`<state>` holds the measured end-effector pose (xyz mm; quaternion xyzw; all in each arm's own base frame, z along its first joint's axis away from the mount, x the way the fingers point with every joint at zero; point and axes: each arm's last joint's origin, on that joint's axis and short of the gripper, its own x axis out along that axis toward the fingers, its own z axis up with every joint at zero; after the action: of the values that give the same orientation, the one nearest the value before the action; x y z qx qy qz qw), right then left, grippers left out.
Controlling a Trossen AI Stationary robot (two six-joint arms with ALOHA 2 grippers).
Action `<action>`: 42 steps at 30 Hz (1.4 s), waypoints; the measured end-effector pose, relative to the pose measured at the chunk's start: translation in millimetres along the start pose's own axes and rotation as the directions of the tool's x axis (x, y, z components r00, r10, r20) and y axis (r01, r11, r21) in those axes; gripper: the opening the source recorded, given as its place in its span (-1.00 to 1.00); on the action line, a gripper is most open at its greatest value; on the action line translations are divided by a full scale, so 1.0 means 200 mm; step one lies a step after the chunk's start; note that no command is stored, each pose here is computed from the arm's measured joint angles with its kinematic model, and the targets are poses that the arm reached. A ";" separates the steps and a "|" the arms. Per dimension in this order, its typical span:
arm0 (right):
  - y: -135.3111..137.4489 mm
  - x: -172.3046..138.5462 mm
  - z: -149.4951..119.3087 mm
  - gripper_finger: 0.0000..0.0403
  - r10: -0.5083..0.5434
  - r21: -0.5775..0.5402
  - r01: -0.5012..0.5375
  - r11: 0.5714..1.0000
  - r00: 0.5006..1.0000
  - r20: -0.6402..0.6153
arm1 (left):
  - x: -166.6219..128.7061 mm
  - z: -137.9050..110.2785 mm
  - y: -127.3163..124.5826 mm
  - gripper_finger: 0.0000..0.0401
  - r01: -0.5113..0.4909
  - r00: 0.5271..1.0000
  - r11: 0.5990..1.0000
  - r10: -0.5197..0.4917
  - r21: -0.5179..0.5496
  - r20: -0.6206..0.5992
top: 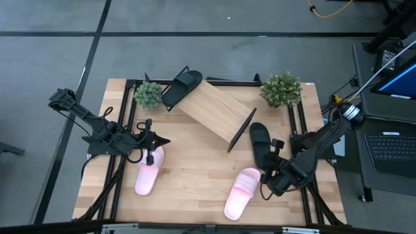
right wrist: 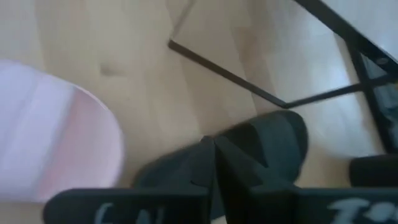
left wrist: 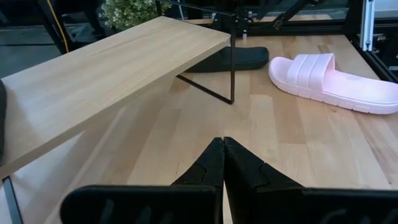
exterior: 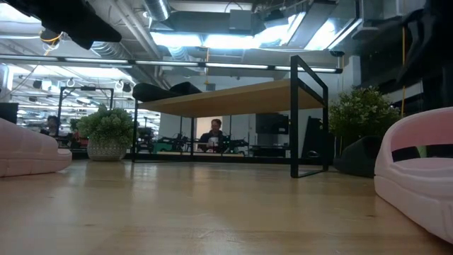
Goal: Pick and place slides into the shelf
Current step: Put the black slide on the shelf
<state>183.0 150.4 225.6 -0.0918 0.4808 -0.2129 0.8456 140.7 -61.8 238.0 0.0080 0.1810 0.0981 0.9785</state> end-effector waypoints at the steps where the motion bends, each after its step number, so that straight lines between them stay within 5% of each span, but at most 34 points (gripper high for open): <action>1: 0.00 0.01 0.00 -0.89 -0.019 -0.013 0.019 1.000 1.000 -0.014 | 0.00 0.00 0.00 -1.00 0.000 1.000 1.000 0.000 0.000 0.000; 7: -0.04 0.06 0.00 -0.77 -0.119 -0.061 0.114 0.992 0.989 -0.085 | 0.00 0.00 0.00 -1.00 -0.001 1.000 1.000 0.001 0.008 -0.003; 21: -0.07 0.13 0.02 -0.26 -0.145 -0.056 0.137 0.989 0.976 -0.161 | 0.00 -0.01 0.00 -1.00 -0.003 1.000 1.000 0.003 0.017 -0.012; 33: -0.10 0.25 -0.15 -0.23 -0.215 -0.080 0.202 0.976 0.951 -0.223 | 0.00 -0.02 0.00 -1.00 -0.007 1.000 1.000 0.008 0.030 -0.029; 42: -0.10 0.27 -0.16 -0.23 -0.207 -0.029 0.205 0.978 0.953 -0.220 | 0.00 -0.02 0.00 -1.00 -0.007 1.000 1.000 0.008 0.030 -0.029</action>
<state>175.0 109.5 174.6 -0.1196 0.5605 -0.3073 0.7597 139.5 -61.1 235.0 0.0220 0.1968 0.0991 0.9752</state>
